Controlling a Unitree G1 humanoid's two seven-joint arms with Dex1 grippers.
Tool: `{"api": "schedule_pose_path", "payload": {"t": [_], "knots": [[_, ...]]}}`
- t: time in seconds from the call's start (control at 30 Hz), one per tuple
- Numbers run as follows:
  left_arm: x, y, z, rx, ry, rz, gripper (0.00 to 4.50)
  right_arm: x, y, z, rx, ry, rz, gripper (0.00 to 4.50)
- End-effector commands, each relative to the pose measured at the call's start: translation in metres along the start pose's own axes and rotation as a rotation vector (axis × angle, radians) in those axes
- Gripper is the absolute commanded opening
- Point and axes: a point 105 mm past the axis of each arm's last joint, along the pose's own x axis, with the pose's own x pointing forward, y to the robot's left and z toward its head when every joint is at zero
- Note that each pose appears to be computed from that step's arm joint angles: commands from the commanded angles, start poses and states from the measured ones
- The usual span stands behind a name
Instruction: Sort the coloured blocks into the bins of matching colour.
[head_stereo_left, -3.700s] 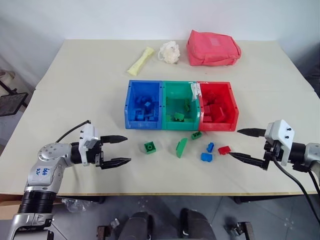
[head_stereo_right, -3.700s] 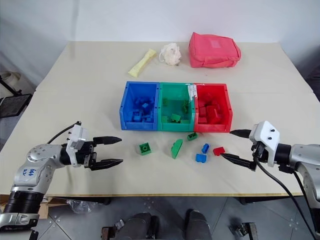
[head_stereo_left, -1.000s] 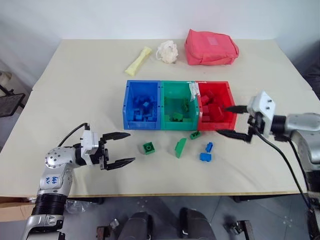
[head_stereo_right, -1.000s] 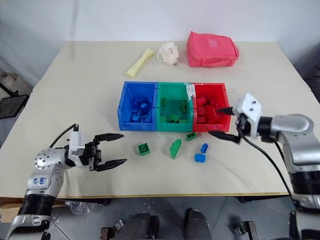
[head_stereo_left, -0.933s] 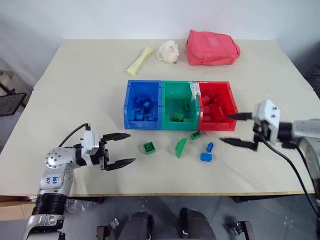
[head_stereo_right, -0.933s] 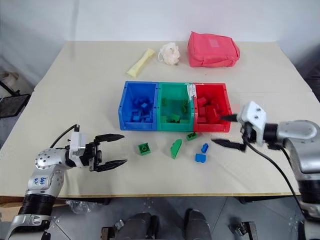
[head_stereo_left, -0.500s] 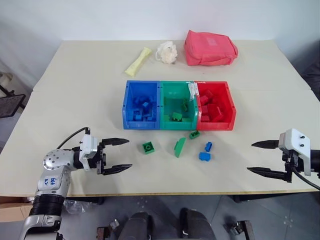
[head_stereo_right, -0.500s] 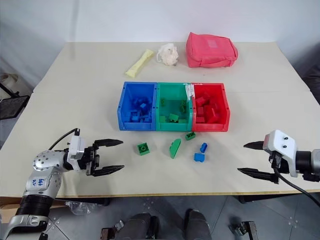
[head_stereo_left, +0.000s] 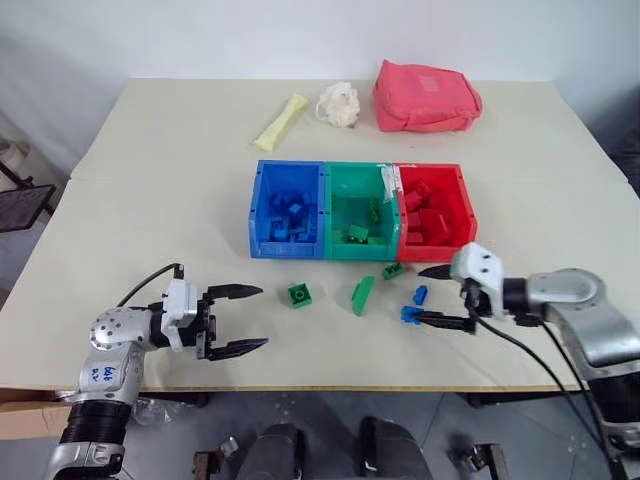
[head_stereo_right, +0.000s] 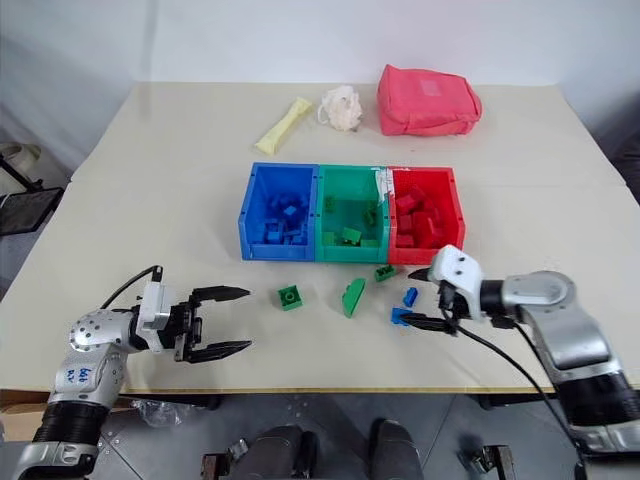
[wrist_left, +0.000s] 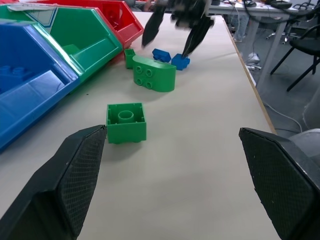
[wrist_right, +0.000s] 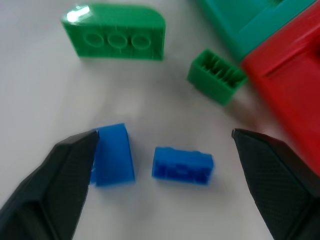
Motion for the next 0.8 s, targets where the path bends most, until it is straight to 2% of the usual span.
{"api": "schedule_pose_path", "payload": {"t": [0.03, 0.07, 0.1, 0.17, 0.53, 0.77, 0.8], "knots": [[-0.004, -0.002, 0.01, 0.033, -0.019, 0.022, 4.5, 0.001, -0.006, -0.01, -0.005, 0.038, -0.033, 4.45], [-0.005, -0.003, 0.009, 0.033, -0.019, 0.025, 4.5, 0.002, -0.003, -0.011, 0.0, 0.038, -0.022, 4.45], [-0.005, -0.004, 0.009, 0.033, -0.018, 0.029, 4.5, 0.002, 0.0, -0.013, -0.001, 0.04, -0.002, 4.06], [-0.005, -0.005, 0.009, 0.032, -0.018, 0.037, 4.5, 0.001, 0.002, -0.012, 0.0, 0.036, -0.001, 3.58], [-0.004, -0.004, 0.009, 0.028, -0.024, 0.046, 4.5, -0.008, -0.006, 0.004, -0.021, -0.023, -0.051, 0.02], [-0.002, -0.001, 0.009, 0.029, -0.026, 0.045, 4.5, -0.017, -0.004, 0.016, -0.036, -0.064, -0.057, 0.02], [-0.002, 0.0, 0.008, 0.028, -0.026, 0.045, 4.5, -0.02, -0.007, 0.016, -0.035, -0.066, -0.082, 0.19]]}}
